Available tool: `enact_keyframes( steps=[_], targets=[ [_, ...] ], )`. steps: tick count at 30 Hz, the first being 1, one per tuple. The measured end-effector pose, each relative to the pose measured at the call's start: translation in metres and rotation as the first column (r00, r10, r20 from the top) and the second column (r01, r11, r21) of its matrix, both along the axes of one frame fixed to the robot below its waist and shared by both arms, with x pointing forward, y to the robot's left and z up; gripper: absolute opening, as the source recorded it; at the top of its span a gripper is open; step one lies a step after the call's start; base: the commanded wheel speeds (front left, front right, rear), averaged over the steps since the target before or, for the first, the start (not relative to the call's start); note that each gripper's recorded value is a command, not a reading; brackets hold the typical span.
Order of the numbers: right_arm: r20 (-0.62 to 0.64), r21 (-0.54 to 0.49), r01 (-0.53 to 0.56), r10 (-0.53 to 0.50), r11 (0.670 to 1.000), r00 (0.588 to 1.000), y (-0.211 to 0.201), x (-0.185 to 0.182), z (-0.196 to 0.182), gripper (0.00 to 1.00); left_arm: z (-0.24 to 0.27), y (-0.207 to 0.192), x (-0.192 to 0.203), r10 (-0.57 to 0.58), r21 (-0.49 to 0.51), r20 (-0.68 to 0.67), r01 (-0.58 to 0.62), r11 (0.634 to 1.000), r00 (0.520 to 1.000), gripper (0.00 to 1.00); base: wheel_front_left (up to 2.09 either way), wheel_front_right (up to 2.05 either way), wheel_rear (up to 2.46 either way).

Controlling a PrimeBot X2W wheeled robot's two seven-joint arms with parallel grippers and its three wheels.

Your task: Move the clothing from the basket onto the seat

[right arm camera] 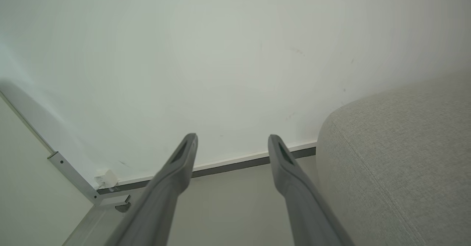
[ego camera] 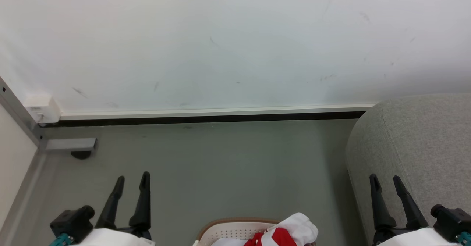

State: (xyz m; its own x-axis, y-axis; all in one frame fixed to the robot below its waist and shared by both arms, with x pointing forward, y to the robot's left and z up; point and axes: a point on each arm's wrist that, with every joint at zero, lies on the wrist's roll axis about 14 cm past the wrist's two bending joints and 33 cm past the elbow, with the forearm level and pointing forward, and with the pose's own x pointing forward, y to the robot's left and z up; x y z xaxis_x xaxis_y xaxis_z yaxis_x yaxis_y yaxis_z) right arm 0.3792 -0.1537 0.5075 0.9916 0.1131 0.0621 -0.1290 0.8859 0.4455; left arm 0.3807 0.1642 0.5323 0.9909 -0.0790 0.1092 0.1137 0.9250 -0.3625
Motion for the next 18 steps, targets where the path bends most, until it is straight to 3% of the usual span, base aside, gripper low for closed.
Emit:
enact_keyframes(
  steps=[18],
  targets=[
    [0.020,-0.144,-0.003,0.006,0.990,1.000,0.0030,0.0004,-0.0016,1.00,0.0043,-0.0080,-0.0011,-0.021,0.155,0.046,0.014,0.988,0.999,1.00,0.00,0.00,0.00]
  ],
)
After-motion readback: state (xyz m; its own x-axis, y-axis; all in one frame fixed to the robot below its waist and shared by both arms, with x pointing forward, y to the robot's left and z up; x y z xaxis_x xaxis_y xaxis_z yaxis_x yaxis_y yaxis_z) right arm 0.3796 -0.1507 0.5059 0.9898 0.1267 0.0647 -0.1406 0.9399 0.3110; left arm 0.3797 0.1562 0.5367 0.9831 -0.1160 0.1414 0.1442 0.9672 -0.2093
